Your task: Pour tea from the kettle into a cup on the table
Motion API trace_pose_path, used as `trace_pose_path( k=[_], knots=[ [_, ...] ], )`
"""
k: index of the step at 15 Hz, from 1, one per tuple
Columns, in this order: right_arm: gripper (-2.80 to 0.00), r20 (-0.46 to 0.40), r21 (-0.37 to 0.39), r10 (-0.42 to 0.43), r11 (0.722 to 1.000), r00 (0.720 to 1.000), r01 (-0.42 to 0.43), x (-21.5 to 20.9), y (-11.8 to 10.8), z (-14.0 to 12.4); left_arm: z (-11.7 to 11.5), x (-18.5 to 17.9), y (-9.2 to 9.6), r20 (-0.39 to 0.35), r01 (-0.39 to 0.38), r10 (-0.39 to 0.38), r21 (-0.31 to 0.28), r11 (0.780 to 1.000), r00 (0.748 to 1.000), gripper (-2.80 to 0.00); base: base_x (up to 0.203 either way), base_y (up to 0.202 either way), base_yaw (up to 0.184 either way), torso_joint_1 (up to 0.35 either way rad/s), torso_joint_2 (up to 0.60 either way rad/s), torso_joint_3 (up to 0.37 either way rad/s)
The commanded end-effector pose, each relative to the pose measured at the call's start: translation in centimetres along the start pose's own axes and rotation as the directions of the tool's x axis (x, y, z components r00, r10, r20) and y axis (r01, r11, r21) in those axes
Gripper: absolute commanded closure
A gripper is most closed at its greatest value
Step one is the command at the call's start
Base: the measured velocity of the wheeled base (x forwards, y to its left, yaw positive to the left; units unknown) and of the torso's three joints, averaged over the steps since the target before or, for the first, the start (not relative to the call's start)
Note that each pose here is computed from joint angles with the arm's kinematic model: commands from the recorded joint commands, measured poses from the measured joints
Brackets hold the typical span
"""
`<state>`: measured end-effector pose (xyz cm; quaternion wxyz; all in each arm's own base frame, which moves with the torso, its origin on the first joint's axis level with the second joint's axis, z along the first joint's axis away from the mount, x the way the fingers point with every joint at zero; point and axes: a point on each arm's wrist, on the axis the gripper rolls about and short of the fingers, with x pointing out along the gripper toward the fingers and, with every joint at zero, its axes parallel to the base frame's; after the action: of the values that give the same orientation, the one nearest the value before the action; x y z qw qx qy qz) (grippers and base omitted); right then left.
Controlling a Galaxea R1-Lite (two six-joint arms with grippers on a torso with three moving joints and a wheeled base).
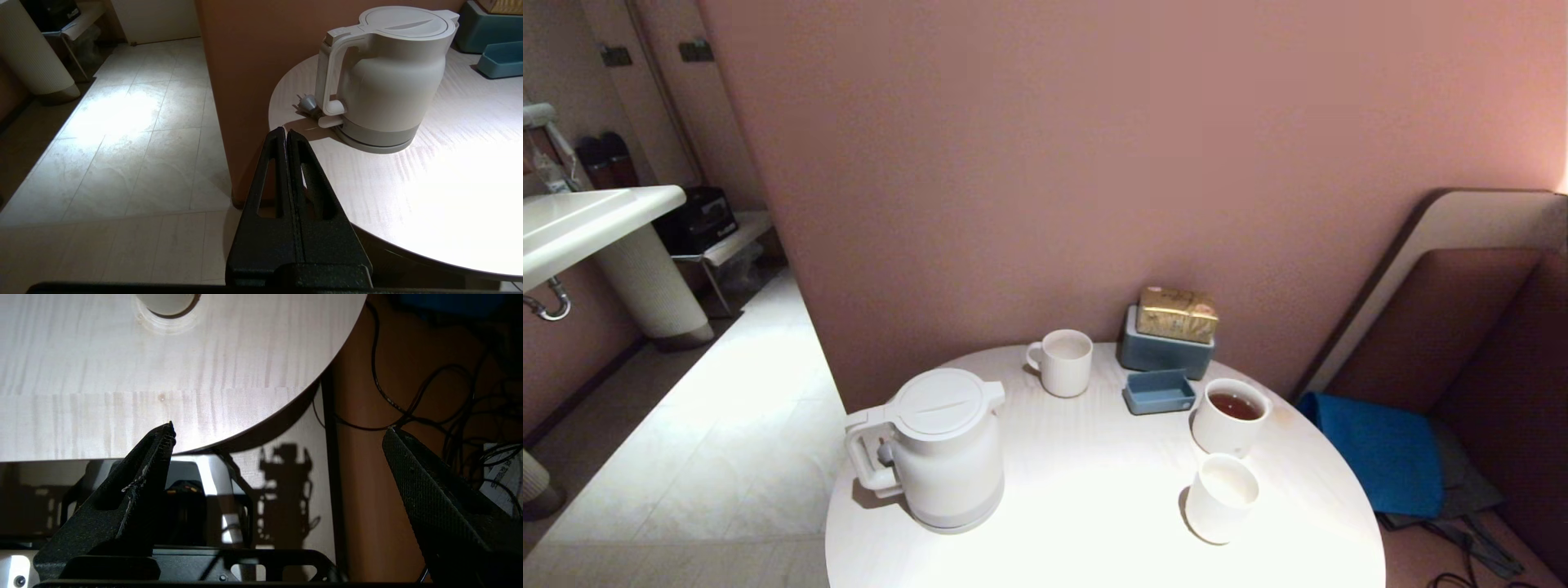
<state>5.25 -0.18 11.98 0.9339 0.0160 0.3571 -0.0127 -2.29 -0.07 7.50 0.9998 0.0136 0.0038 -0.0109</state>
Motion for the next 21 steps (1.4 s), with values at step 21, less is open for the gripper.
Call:
trace_pose_path(
  k=[21],
  knots=[
    [-2.8, 0.604, 0.004, 0.013, 1.0, 0.797, -0.02, -3.4, -0.3, -8.4, 0.0, 0.0, 0.0, 0.0, 0.0, 0.0, 0.0, 1.0, 1.0, 0.0, 0.0, 0.0, 0.0, 0.0, 0.0, 0.0]
  ],
)
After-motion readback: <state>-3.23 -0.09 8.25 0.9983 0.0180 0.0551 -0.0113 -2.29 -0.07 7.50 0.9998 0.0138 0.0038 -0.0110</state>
